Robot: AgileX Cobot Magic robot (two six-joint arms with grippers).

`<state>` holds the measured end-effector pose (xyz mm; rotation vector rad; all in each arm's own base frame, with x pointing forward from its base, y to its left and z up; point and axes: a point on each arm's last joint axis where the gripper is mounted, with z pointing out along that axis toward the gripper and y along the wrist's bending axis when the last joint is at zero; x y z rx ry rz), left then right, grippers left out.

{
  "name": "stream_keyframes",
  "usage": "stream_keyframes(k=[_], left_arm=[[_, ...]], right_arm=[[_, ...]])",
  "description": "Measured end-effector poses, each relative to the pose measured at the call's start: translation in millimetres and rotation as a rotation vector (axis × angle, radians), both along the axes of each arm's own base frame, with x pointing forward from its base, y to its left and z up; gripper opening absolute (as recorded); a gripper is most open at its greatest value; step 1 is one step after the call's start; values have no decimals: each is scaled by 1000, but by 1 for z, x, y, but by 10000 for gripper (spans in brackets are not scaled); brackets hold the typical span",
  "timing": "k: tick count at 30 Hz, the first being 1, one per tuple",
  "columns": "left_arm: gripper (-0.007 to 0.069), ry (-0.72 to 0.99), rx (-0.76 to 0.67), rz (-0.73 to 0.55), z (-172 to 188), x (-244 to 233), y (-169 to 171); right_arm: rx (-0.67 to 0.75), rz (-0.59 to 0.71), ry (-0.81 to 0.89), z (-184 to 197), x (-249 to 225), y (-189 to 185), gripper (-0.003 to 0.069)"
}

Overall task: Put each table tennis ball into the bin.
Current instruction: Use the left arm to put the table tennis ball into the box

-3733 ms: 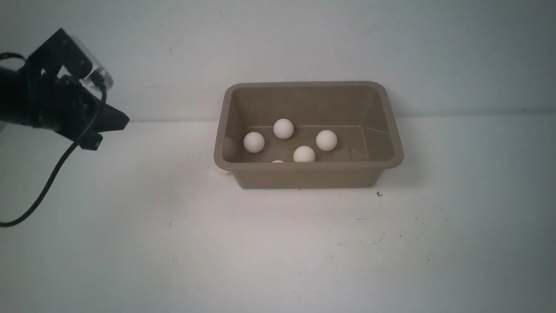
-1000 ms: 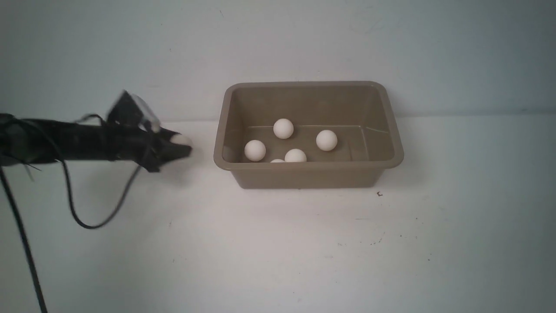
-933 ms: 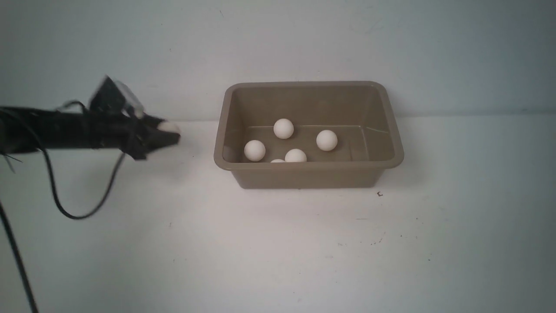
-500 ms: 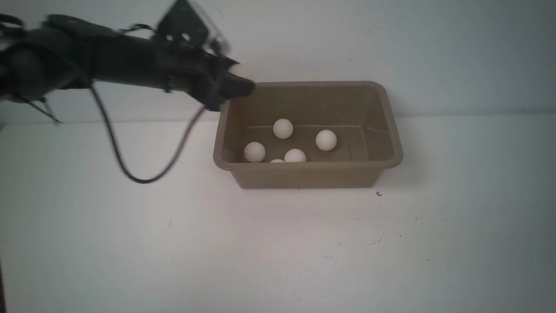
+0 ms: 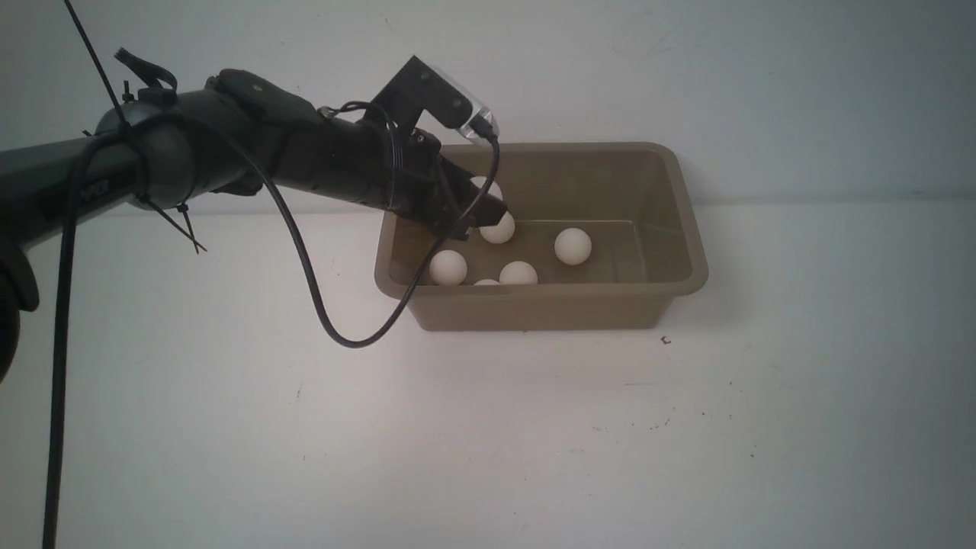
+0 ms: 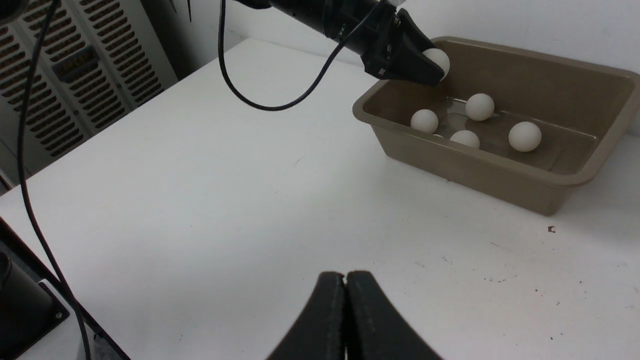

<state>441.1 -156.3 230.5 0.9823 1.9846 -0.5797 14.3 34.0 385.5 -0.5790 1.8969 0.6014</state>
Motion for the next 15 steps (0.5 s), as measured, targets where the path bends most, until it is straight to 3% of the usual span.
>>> stream_keyframes(k=[3,6,9,11,14,15], left_arm=[[381,24,-11,18,0,0,0],[510,53,-23,41,-1,0,1],[570,96,-47,74,-1,0,1],[569,107,-45,84,1,-1,2],[504,82,-19,69,12,-6,3],[450,55,-4,57,24,-11,5]], right_arm=[[-3,6,12,-1,-1,0,-10],[-2,13,22,-1,-1,1,-10],[3,20,28,-2,-2,1,-10],[3,21,29,-2,-2,1,-10],[-8,29,19,-2,-2,1,-10],[-16,33,12,-2,-2,1,-10]])
